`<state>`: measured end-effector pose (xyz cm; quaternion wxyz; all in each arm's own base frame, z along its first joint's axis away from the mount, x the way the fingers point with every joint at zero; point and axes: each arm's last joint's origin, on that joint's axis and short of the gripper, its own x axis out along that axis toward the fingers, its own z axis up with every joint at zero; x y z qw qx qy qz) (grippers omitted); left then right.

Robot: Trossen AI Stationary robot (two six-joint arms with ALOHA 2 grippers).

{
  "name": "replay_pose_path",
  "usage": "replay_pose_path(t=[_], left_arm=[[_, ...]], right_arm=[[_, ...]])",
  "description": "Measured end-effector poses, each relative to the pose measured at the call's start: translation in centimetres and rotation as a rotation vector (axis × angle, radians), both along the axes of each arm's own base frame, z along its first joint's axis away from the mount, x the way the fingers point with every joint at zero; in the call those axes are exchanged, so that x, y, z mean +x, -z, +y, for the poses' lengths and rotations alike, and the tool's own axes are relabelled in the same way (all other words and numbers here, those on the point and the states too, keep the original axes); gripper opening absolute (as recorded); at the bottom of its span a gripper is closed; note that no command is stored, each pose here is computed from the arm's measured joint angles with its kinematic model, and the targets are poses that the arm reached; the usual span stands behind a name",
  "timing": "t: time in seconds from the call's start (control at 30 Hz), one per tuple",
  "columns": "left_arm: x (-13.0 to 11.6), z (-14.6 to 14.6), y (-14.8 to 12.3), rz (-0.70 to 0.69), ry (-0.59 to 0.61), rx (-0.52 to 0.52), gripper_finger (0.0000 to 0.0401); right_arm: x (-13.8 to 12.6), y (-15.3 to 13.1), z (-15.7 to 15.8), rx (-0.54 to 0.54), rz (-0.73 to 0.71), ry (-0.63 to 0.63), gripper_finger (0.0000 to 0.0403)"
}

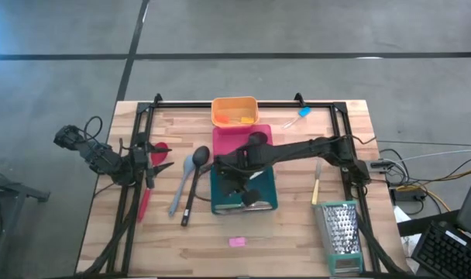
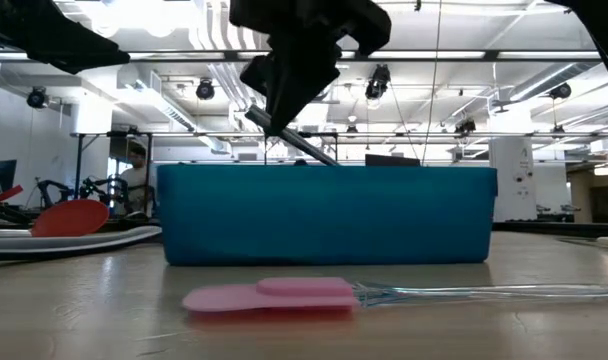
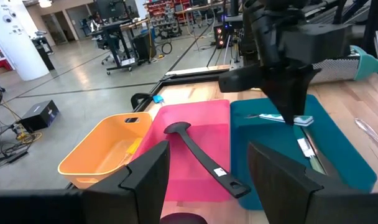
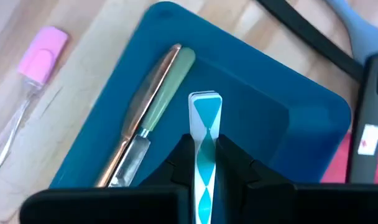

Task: Pick & Place Kitchen Items
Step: Put the blue knife into the blue bin

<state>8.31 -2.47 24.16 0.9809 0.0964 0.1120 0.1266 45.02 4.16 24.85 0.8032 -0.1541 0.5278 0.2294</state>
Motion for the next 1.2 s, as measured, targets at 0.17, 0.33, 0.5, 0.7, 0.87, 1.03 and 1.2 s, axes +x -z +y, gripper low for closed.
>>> replay_pose_path(t=[0.17, 0.33, 0.5, 0.7, 0.87, 1.03, 1.2], left_arm=[[0.0, 0.0, 0.0, 0.0, 0.0, 0.0, 0.0218], [0.0, 0.0, 0.0, 0.0, 0.0, 0.0, 0.0218], [0.0, 0.0, 0.0, 0.0, 0.0, 0.0, 0.0218], [0.0, 0.0, 0.0, 0.0, 0.0, 0.0, 0.0218], [0.0, 0.0, 0.0, 0.0, 0.0, 0.0, 0.0218], [0.0, 0.0, 0.0, 0.0, 0.0, 0.0, 0.0218], [0.0, 0.0, 0.0, 0.0, 0.0, 0.0, 0.0218]], right_arm=[[0.0, 0.0, 0.2, 0.045, 0.001, -0.019, 0.0027], [-0.2, 0.0, 1.3, 0.142, 0.012, -0.072, 0.0027], [0.0, 0.0, 2.6, 0.15, -0.014, -0.106, 0.0027], [0.5, 0.2, 3.0, 0.161, -0.071, -0.112, 0.0027], [0.7, 1.4, 2.8, 0.189, -0.067, -0.042, 0.0027], [0.5, 3.4, 2.8, 0.194, -0.051, -0.027, 0.0027], [0.7, 4.8, 2.2, 0.204, -0.068, 0.004, 0.0027]])
